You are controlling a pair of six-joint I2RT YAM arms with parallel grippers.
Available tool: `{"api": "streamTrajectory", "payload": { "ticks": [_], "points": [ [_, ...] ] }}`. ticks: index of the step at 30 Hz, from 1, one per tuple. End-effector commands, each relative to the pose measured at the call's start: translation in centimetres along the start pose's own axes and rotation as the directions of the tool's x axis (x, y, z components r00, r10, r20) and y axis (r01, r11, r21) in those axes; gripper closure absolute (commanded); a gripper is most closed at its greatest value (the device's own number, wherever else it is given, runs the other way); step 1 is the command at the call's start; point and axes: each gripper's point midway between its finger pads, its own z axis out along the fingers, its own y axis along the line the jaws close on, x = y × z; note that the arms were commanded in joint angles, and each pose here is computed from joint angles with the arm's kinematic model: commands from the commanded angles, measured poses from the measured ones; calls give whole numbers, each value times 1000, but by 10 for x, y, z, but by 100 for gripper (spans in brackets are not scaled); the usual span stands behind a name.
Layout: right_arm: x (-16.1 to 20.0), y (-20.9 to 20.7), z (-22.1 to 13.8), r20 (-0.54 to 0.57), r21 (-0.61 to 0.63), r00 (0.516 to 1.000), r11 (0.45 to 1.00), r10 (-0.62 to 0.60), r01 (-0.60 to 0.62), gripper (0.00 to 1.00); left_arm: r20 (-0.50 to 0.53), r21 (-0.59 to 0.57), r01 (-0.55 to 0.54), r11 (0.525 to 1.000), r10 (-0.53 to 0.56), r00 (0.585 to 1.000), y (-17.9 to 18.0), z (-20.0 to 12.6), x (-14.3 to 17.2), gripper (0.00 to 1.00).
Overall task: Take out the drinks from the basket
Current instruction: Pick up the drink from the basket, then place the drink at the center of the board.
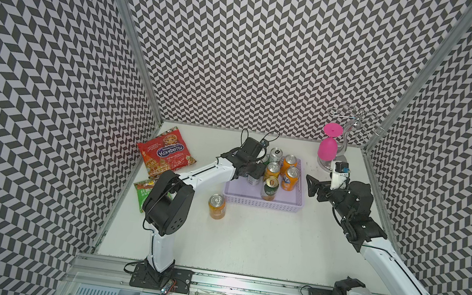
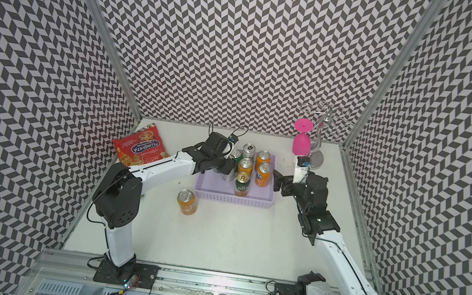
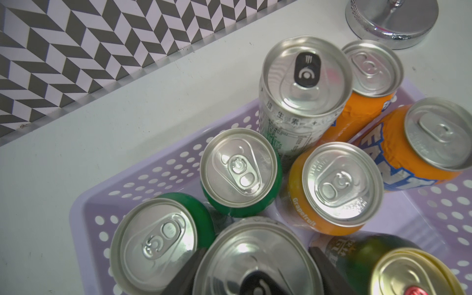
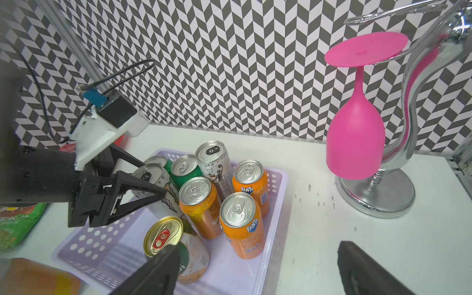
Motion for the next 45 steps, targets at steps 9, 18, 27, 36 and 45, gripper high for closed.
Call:
{"api": "streamTrajectory", "payload": {
  "ticks": [9, 18, 27, 36, 45],
  "points": [
    [-10, 1, -2, 45, -10, 999, 1000, -4, 4, 0, 99, 27, 8, 1000, -10, 995, -4, -37, -29, 50],
    [-8, 1, -2, 39, -11, 999, 1000, -4, 4, 0, 155, 29, 15, 999, -20, 988, -3, -69, -40, 54],
    [-8, 2, -2, 39, -15, 999, 1000, -4, 4, 1, 248, 28, 18, 999, -25, 968, -5, -124, -57, 54],
    [-8, 2, -2, 39, -15, 999, 1000, -4, 4, 0, 325, 69, 2, 998, -25, 945, -20, -181, -60, 55],
    [-8, 2, -1, 38, -16, 999, 1000, -3, 4, 0, 359, 152, 25, 988, -79, 930, -36, -231, -42, 55]
  ]
}}
